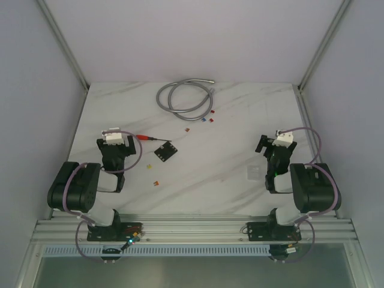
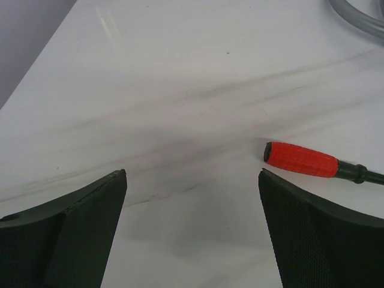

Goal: Snap on the fuse box
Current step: Move the fuse box base at the center of the board.

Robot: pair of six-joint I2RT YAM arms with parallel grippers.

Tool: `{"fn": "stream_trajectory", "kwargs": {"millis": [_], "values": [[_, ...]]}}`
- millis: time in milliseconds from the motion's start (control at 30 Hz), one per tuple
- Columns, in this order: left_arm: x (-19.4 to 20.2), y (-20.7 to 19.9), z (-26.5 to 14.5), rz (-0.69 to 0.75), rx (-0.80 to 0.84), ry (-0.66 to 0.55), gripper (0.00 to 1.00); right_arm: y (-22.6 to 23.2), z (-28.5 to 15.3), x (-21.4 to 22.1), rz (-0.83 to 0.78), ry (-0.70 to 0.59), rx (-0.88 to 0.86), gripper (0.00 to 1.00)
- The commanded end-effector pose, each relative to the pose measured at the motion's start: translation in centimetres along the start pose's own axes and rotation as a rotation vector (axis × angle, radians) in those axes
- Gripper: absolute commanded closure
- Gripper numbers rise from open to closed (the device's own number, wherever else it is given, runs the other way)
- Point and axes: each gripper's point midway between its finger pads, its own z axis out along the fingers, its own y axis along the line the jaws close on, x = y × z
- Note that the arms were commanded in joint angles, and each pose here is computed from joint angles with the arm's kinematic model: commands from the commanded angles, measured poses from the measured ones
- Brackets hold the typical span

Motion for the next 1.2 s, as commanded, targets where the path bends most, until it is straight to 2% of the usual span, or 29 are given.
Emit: {"fn": "stream_trajectory", "kwargs": {"millis": [0, 200, 400, 467, 500, 567, 767, 933, 1167], "values": [[-1.5, -0.3, 0.4, -0.003, 0.015, -0.052, 0.00, 0.1, 0.6, -2.2, 0.006, -0.069, -0.004, 0.00], [-1.6, -0.3, 0.4, -0.003, 0.015, -0.052, 0.00, 0.2, 0.5, -2.1, 0.005, -0.069, -0.009, 0.00], [-1.7, -0.4, 0.3, 0.002, 0.025, -0.052, 0.00, 1.8, 0.7, -2.9, -0.042, -0.047, -0.103, 0.00], [-2.2, -0.6, 0.9, 0.005, 0.024, -0.004, 0.00, 2.0, 0.5, -3.4, -0.045, -0.037, -0.121, 0.00], [-1.9, -0.4, 1.2, -0.012, -0.002, 0.067, 0.00, 2.2, 0.2, -4.2, -0.042, -0.044, -0.131, 0.00], [-3.6, -0.3, 2.2, -0.048, -0.035, 0.116, 0.00, 2.8, -0.2, -4.9, -0.031, -0.035, -0.161, 0.00], [-7.8, -4.8, 0.4, -0.237, 0.189, 0.088, 0.00, 5.6, -1.8, -6.3, 0.006, 0.032, -0.263, 0.01], [-8.5, -7.4, -2.0, -0.397, 0.289, 0.146, 0.00, 8.5, -4.1, -6.2, 0.057, 0.091, -0.351, 0.01], [-5.9, -12.1, -5.4, -0.363, 0.405, 0.270, 0.03, 14.5, -7.2, -4.8, 0.082, 0.175, -0.534, 0.03]]}}
